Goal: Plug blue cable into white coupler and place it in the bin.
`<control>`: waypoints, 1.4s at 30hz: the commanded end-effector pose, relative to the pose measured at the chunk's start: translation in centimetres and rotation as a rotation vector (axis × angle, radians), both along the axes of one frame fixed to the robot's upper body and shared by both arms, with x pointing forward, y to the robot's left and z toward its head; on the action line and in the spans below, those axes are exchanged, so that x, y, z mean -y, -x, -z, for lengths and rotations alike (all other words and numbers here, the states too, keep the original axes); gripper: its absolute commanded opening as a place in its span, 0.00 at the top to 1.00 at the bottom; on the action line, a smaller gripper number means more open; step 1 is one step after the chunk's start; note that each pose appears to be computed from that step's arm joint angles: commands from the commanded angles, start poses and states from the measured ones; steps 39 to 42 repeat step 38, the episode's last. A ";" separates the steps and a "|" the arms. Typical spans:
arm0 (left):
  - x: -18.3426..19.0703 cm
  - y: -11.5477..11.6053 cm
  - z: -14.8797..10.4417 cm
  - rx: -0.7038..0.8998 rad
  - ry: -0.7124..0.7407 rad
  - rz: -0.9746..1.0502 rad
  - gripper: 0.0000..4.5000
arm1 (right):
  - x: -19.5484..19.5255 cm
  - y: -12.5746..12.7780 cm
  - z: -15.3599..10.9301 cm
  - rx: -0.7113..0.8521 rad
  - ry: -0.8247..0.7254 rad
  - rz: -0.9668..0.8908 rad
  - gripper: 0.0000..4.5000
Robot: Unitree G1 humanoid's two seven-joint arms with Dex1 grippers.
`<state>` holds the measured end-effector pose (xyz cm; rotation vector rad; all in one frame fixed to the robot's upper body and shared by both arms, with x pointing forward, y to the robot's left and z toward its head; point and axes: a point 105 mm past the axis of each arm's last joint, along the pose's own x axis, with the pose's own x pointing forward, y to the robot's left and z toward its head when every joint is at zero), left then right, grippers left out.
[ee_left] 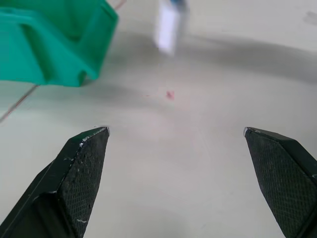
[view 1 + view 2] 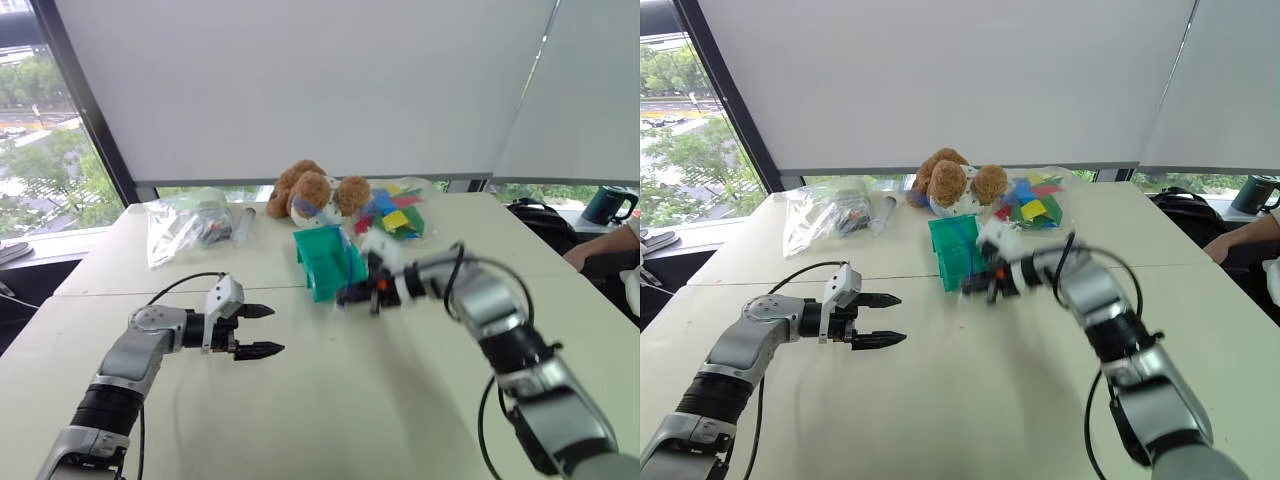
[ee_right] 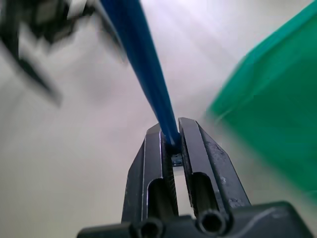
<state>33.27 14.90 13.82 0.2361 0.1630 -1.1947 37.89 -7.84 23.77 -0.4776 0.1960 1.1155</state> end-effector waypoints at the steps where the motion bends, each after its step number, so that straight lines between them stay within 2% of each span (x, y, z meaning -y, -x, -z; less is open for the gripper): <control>1: -0.1 0.0 -1.4 0.054 0.033 -0.033 0.00 | 0.3 -2.3 -1.8 0.039 -0.040 0.064 1.00; 4: 0.0 0.2 -1.6 0.060 0.048 -0.049 0.00 | 0.3 -4.3 -1.8 0.040 -0.040 0.115 1.00; 10: -0.4 0.4 -2.2 0.046 0.079 -0.111 0.00 | -0.4 -7.2 0.8 -0.004 -0.028 0.235 1.00; 13: -0.4 0.8 -2.5 0.020 0.102 -0.124 0.00 | -0.4 -8.1 1.4 -0.008 -0.058 0.321 0.76; 15: -0.4 0.9 -2.6 0.010 0.110 -0.134 0.00 | -0.5 -8.3 1.2 0.002 -0.068 0.341 0.53; 19: -0.2 1.1 -3.0 -0.002 0.139 -0.138 0.00 | -0.5 -8.5 -0.8 0.025 -0.129 0.353 0.07; 20: -0.2 1.2 -3.1 -0.004 0.143 -0.139 0.00 | -0.4 -8.5 -1.4 0.034 -0.144 0.355 0.02; 26: 0.3 1.2 -3.4 -0.013 0.160 -0.136 0.00 | 2.0 -7.9 -6.4 0.096 -0.233 0.332 0.02; 29: 0.3 1.2 -3.8 -0.013 0.169 -0.134 0.00 | 4.0 -6.7 -7.2 0.104 -0.219 0.294 0.02; 32: 0.1 1.1 -4.2 -0.011 0.177 -0.140 0.00 | 6.3 -4.3 -6.4 0.104 -0.179 0.261 0.02; 35: -0.6 0.8 -4.6 -0.005 0.183 -0.165 0.00 | 6.9 -1.0 -5.2 0.073 -0.177 0.217 0.02; 38: -1.7 0.5 -5.1 -0.003 0.195 -0.204 0.00 | 7.6 2.5 -2.3 0.019 -0.127 0.208 0.02; 42: -1.7 0.5 -5.1 -0.003 0.195 -0.204 0.00 | 7.6 2.5 -2.3 0.019 -0.127 0.208 0.02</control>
